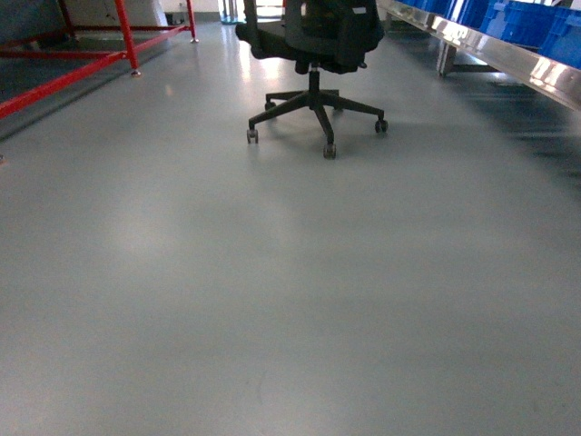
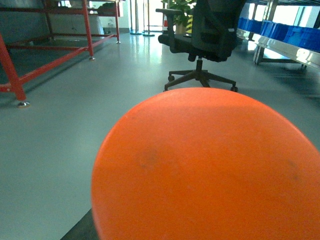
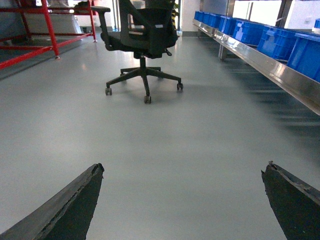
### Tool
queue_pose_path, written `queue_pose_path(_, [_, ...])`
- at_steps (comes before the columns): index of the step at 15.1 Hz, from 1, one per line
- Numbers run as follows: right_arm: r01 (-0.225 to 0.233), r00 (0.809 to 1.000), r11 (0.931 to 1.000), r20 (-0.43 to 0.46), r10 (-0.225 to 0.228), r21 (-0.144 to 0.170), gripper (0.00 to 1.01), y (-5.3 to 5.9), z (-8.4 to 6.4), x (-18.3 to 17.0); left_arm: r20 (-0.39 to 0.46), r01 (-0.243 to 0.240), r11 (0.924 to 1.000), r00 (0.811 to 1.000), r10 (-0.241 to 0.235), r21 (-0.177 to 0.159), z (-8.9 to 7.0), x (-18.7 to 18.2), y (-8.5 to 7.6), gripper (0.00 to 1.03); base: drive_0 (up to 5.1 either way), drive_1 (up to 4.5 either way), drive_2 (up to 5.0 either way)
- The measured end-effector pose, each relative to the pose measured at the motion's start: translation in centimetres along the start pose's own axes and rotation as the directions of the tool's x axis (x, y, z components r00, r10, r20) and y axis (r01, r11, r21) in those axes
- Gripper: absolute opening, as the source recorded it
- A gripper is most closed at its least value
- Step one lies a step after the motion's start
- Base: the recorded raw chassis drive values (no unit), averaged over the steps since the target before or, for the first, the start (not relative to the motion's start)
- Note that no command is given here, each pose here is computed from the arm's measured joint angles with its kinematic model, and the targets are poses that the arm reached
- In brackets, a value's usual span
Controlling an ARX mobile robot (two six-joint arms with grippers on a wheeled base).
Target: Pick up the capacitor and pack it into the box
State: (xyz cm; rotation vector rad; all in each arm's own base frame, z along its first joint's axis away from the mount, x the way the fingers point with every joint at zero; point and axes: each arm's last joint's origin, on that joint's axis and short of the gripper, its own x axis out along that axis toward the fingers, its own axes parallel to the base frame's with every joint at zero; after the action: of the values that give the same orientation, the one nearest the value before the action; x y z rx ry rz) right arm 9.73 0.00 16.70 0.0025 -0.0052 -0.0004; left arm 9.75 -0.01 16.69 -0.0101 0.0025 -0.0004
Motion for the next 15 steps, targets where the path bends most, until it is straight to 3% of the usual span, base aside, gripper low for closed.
queue_pose_path(15, [0.0,1.0,1.0,-0.002,0.0,0.0,0.98,0.0,-0.02,0.0,-0.002,-0.001,1.0,1.0,0.001,0.0,-0.01,0.0,0.0,0.44,-4.9,3.33,1.5])
